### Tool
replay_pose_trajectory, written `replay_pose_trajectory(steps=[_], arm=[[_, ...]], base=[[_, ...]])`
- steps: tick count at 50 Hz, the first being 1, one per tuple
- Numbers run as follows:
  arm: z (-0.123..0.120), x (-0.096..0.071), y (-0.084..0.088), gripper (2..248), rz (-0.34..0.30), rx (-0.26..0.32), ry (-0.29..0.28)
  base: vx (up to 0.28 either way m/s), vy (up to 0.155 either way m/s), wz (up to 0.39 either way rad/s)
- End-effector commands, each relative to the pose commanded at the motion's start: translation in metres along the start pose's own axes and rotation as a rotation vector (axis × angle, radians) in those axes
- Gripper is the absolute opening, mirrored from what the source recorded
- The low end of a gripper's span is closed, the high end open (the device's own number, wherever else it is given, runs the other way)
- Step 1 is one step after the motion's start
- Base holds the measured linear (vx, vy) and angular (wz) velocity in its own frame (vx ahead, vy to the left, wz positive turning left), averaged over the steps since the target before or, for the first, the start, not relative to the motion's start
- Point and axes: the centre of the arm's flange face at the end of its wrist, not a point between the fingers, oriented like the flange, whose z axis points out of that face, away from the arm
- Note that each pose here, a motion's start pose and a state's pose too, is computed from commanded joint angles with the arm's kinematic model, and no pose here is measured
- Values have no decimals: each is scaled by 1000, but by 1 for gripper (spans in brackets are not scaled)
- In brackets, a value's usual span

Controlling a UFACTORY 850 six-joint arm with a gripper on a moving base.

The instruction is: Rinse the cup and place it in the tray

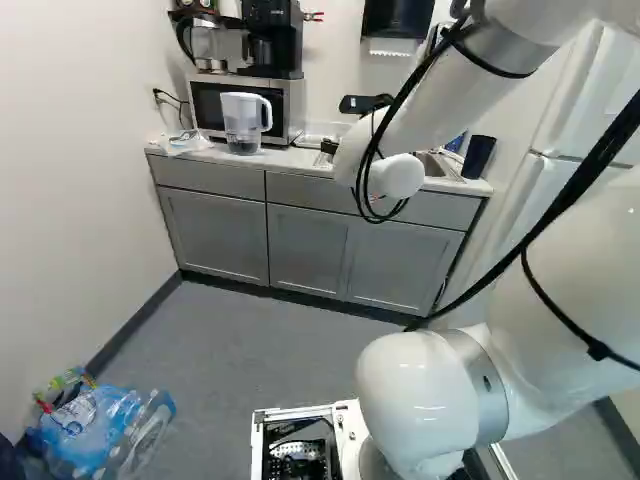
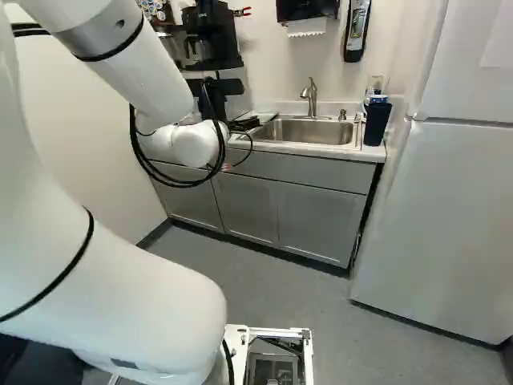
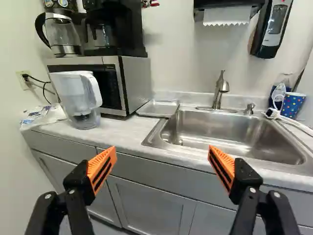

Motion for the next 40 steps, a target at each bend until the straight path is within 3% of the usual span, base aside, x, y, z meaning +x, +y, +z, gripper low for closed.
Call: replay_pose_trajectory(steps=[40], arm=[[8,35,0,247,0,0,-5]], base=[[0,0,0]])
